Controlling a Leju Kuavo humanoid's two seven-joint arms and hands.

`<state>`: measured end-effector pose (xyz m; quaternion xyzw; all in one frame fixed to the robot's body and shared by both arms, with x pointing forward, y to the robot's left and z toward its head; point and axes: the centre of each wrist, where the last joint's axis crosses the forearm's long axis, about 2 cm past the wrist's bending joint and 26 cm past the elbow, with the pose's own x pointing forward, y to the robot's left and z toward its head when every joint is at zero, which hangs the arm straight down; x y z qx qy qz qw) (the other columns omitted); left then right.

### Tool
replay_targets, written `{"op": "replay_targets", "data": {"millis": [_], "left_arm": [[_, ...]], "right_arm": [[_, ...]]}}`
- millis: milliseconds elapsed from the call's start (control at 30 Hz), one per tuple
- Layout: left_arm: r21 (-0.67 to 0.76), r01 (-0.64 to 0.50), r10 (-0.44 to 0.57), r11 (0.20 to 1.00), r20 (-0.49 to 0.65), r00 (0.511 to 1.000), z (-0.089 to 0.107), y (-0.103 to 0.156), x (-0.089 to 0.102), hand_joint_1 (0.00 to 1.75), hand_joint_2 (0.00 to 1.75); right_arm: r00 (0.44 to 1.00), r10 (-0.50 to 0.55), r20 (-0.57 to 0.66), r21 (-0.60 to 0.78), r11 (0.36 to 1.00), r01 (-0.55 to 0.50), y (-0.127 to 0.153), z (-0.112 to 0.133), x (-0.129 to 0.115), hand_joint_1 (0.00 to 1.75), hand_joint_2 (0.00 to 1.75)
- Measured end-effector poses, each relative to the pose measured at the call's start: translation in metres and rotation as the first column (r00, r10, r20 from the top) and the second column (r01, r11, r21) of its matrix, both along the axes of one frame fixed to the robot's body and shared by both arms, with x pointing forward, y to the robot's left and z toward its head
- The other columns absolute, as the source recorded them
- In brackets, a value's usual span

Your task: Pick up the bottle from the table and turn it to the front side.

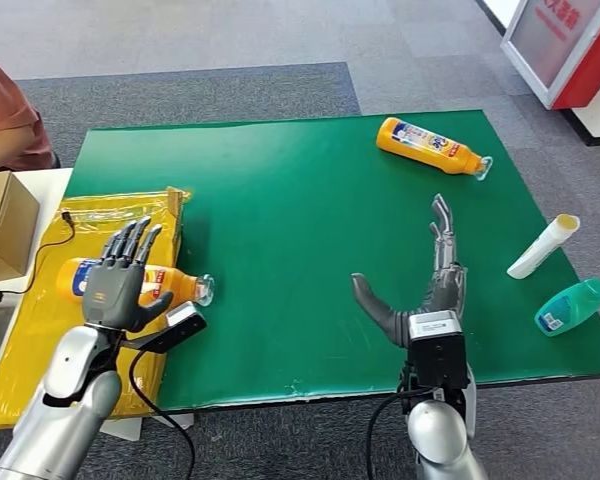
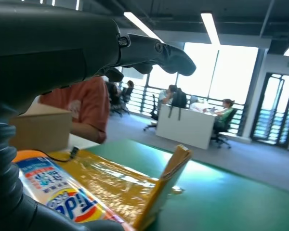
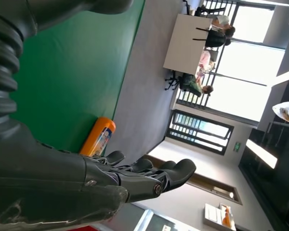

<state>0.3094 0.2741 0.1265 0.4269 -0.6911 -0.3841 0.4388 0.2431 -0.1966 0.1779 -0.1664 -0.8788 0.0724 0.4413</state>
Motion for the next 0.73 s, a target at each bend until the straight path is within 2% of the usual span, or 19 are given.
{"op": "replay_targets", "data": {"millis": [67,133,267,433,533,600,667,733], "left_arm": [[-0.144,0.063,-0.059,0.988,0.033,0.998,0.009,-0.006,-0.008,0.00,1.75],[-0.300,0.146,-0.134,0.943,0.061,0.989,0.018,-0.010,-0.017,0.00,1.75],[-0.567,0.315,-0.316,0.761,0.100,0.943,0.029,-0.012,-0.037,0.00,1.75],[-0.735,0.422,-0.476,0.530,0.153,0.866,0.025,-0.004,-0.061,0.00,1.75],[-0.840,0.449,-0.532,0.304,0.241,0.812,0.014,-0.002,-0.083,0.00,1.75],[-0.877,0.446,-0.533,0.179,0.294,0.793,0.008,-0.002,-0.095,0.00,1.75],[-0.899,0.431,-0.516,0.081,0.333,0.790,0.003,-0.002,-0.104,0.00,1.75],[-0.907,0.420,-0.500,0.023,0.353,0.791,-0.001,-0.003,-0.110,0.00,1.75]], "right_arm": [[1.000,-0.009,-0.002,-0.001,1.000,0.009,-0.001,-0.002,-0.003,0.00,1.75],[1.000,-0.016,-0.006,-0.003,1.000,0.016,-0.001,-0.003,-0.006,0.00,1.75],[1.000,-0.023,-0.017,-0.004,1.000,0.023,-0.003,-0.009,-0.013,0.00,1.75],[0.999,0.013,-0.049,-0.025,1.000,-0.014,-0.005,-0.013,-0.016,0.00,1.75],[0.989,0.099,-0.107,-0.047,0.993,-0.105,-0.009,-0.017,-0.017,0.00,1.75],[0.969,0.206,-0.140,0.021,0.979,-0.205,-0.012,-0.020,-0.017,0.00,1.75],[0.934,0.324,-0.149,0.103,0.945,-0.311,-0.014,-0.023,-0.019,0.00,1.75],[0.906,0.398,-0.143,0.148,0.914,-0.378,-0.016,-0.026,-0.021,0.00,1.75]]}}
